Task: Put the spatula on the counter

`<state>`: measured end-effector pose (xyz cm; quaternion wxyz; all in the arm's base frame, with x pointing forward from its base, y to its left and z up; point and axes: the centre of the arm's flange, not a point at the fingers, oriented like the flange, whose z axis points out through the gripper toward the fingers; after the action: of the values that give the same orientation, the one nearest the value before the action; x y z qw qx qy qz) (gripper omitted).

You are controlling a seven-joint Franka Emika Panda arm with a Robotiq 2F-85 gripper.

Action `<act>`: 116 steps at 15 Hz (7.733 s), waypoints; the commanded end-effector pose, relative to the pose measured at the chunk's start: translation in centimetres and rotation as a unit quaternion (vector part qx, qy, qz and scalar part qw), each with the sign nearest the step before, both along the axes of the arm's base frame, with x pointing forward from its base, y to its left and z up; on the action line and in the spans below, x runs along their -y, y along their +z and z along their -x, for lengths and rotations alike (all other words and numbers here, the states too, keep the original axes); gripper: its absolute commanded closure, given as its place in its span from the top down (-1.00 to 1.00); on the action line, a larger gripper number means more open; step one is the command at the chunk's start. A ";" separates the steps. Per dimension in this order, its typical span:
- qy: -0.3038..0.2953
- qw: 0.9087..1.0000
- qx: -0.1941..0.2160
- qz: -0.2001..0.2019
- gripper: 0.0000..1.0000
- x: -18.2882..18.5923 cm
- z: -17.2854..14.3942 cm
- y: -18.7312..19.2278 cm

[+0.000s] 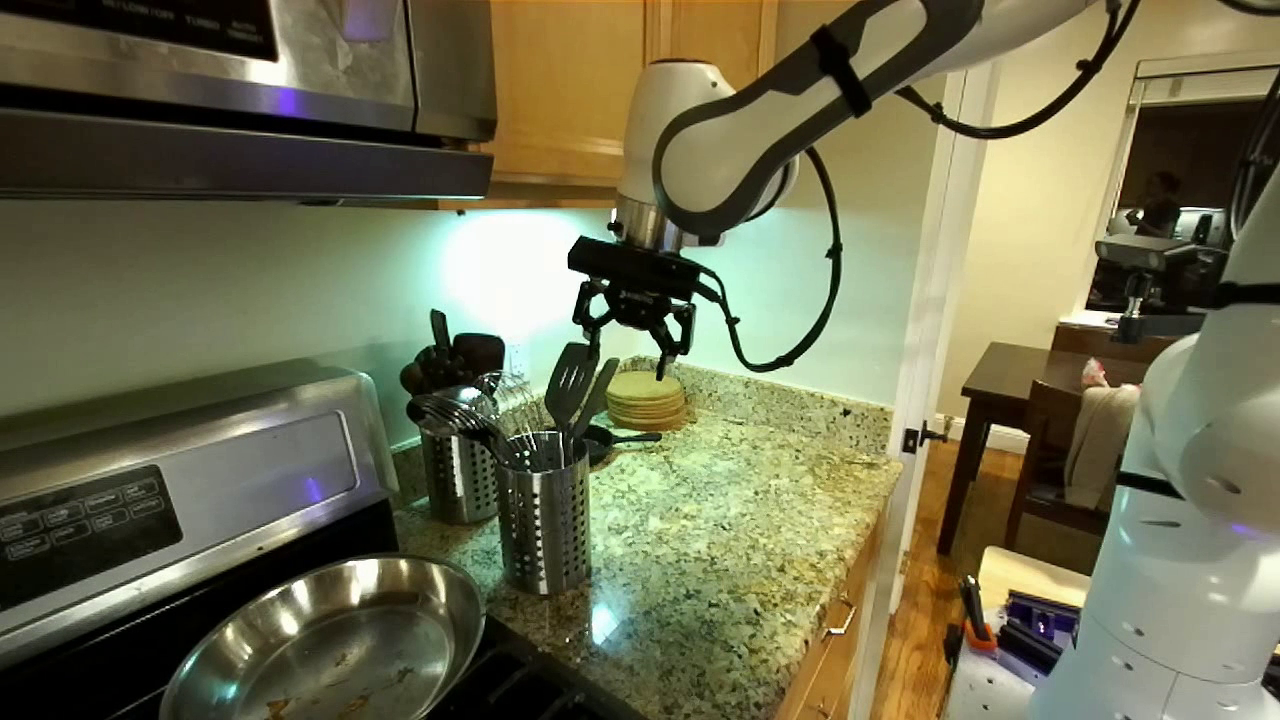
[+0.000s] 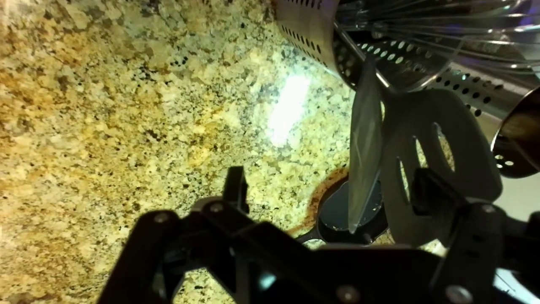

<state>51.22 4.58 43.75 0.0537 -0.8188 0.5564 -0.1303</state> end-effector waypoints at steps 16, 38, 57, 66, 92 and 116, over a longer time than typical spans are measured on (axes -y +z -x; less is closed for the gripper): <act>-0.046 0.997 0.032 -0.058 -0.10 2.3 -1.2 -3.2; -0.005 0.997 0.054 -0.055 -0.80 -0.2 -1.1 -0.8; 0.029 0.996 0.081 -0.010 0.28 1.4 0.6 3.2; 0.012 0.998 0.059 -0.030 1.00 4.5 -0.5 0.6; 0.068 0.993 0.089 -0.025 0.05 4.3 -5.5 -3.8; 0.167 0.978 0.119 -0.029 -0.82 -1.2 -3.4 -3.4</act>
<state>56.94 4.86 39.70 0.1524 -0.8727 0.4209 -0.1949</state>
